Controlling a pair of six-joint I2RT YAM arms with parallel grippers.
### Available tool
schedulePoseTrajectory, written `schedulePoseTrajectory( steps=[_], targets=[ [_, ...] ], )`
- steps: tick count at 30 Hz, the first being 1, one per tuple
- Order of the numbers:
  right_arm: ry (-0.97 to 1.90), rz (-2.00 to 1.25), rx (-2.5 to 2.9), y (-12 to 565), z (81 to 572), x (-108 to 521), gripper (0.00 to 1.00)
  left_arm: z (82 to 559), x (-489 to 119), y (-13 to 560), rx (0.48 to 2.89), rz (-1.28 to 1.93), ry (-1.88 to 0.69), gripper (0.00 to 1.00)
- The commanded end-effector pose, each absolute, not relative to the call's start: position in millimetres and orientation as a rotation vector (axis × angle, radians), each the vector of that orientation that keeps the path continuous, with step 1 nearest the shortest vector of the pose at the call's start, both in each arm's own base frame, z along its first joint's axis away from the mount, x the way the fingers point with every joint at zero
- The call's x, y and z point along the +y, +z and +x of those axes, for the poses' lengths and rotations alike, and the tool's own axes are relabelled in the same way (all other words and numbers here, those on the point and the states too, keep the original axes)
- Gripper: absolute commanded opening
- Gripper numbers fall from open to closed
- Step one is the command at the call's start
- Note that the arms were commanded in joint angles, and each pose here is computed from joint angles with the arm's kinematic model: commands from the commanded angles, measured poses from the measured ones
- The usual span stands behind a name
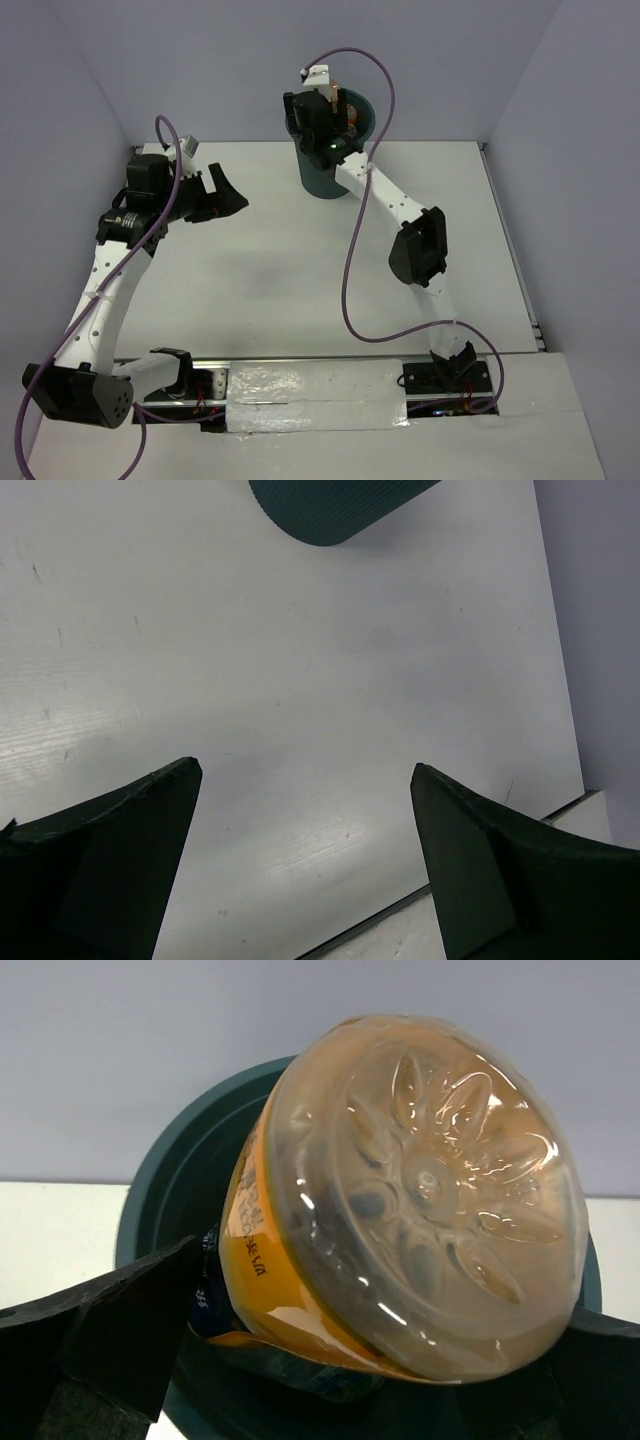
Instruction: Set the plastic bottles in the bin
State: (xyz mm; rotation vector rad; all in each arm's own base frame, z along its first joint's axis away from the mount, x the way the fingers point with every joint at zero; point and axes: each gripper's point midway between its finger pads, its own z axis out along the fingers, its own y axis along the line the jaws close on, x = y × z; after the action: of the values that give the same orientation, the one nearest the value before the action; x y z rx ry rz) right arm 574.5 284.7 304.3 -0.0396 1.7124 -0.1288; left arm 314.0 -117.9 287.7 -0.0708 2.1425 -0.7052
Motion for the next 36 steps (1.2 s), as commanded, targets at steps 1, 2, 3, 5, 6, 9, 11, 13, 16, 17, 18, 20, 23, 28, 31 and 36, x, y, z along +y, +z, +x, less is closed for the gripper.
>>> schedulePoseTrajectory(
  steps=[1, 2, 3, 5, 6, 9, 11, 13, 16, 17, 18, 20, 23, 28, 31, 36],
  targets=[
    [-0.094, 0.155, 1.664, 366.7, 563.3, 232.7, 1.00, 313.6, -119.1, 305.9, 2.082, -0.046, -0.726, 0.99],
    [-0.076, 0.173, 1.657, 373.8, 559.7, 230.9, 1.00, 313.4, -119.1, 305.6, 2.083, -0.046, -0.726, 0.99],
    [-0.076, 0.198, 1.652, 378.3, 561.5, 220.2, 1.00, 312.9, -119.8, 305.8, 2.082, -0.043, -0.728, 0.99],
    [-0.038, 0.236, 1.631, 397.4, 557.7, 207.6, 1.00, 312.4, -120.5, 305.8, 2.081, -0.043, -0.735, 0.99],
    [-0.039, 0.256, 1.624, 402.5, 558.4, 198.2, 1.00, 312.9, -120.8, 306.7, 2.077, -0.040, -0.736, 0.99],
    [-0.012, 0.278, 1.582, 428.7, 552.3, 184.6, 1.00, 314.2, -122.1, 306.2, 2.076, -0.042, -0.749, 0.99],
    [0.025, 0.268, 1.563, 442.9, 548.2, 183.1, 1.00, 315.0, -123.3, 306.7, 2.074, -0.042, -0.758, 0.99],
    [0.057, 0.258, 1.560, 447.3, 548.2, 183.4, 1.00, 315.4, -124.2, 306.7, 2.073, -0.041, -0.764, 0.99],
    [0.084, 0.240, 1.581, 442.2, 550.7, 186.9, 1.00, 315.9, -125.0, 306.6, 2.073, -0.040, -0.770, 1.00],
    [0.085, 0.235, 1.595, 436.7, 552.3, 189.6, 1.00, 315.5, -124.7, 307.4, 2.070, -0.040, -0.768, 0.99],
    [0.088, 0.235, 1.603, 433.9, 552.8, 190.7, 1.00, 314.6, -125.3, 307.7, 2.070, -0.037, -0.771, 1.00],
    [0.110, 0.228, 1.623, 427.6, 552.5, 194.2, 1.00, 314.5, -124.3, 306.7, 2.074, -0.039, -0.765, 0.99],
    [0.139, 0.222, 1.627, 429.5, 549.6, 197.3, 1.00, 314.5, -123.7, 306.8, 2.077, -0.040, -0.761, 0.99],
    [0.170, 0.186, 1.668, 438.2, 532.1, 197.3, 1.00, 315.9, -123.2, 310.4, 2.068, -0.048, -0.758, 0.99],
    [0.163, 0.192, 1.717, 443.8, 506.4, 177.8, 1.00, 318.5, -119.5, 315.6, 2.064, -0.050, -0.728, 0.99],
    [0.124, 0.260, 1.830, 430.6, 436.3, 124.5, 1.00, 324.6, -115.8, 334.0, 2.034, -0.037, -0.690, 0.99]
  ],
)
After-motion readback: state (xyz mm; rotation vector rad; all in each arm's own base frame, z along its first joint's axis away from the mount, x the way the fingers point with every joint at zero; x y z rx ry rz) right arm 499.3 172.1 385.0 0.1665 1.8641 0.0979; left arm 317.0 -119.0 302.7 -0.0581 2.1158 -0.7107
